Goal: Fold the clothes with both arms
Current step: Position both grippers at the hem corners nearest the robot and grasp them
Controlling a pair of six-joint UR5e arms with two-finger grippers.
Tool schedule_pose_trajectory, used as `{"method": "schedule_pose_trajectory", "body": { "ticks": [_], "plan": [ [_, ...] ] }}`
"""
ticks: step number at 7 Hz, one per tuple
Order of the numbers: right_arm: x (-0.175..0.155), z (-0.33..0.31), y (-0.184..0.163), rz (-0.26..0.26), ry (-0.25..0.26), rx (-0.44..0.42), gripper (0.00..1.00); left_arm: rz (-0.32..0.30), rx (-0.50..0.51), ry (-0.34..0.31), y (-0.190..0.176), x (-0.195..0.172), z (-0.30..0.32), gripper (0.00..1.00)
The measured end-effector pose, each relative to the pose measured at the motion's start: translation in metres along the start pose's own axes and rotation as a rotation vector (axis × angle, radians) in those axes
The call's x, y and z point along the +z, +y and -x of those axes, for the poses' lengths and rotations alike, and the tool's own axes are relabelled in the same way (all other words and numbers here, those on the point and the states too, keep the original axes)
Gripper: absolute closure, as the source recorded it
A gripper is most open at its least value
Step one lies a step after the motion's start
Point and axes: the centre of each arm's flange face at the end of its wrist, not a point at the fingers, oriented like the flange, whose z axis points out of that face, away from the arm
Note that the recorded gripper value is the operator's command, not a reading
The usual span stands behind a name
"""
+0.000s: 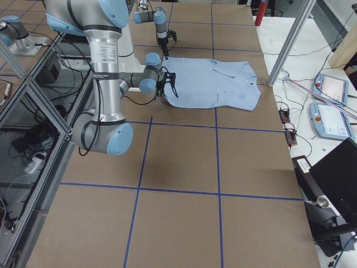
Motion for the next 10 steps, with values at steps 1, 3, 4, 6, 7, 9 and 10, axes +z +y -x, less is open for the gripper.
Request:
{"method": "schedule_pose_trajectory", "body": {
  "ticks": [1,3,4,6,7,9,10],
  "plan": [
    [0.0,0.0,-0.001,-0.001,0.0,0.002,1.0,-0.004,0.001,-0.006,0.001,0.005,-0.002,0.3],
    [-0.001,-0.001,-0.004,-0.002,0.0,0.005,1.0,-0.009,0.002,-0.016,0.001,0.011,-0.001,0.42],
    [-0.001,-0.001,-0.004,-0.003,-0.001,0.007,1.0,-0.009,0.002,-0.017,0.001,0.011,-0.001,0.49],
    [-0.002,-0.001,-0.005,-0.003,-0.001,0.007,1.0,-0.007,-0.001,-0.01,0.0,0.007,-0.002,0.77],
    [-0.001,-0.002,-0.005,-0.003,0.002,0.007,1.0,-0.005,-0.002,-0.005,0.0,0.004,-0.003,0.88],
    [0.001,-0.003,-0.005,-0.002,0.006,0.007,1.0,-0.002,-0.002,0.003,0.001,-0.001,-0.004,1.0],
    [0.001,-0.004,-0.005,-0.002,0.007,0.007,1.0,0.0,-0.001,0.008,0.001,-0.004,-0.005,1.0]
  ]
}}
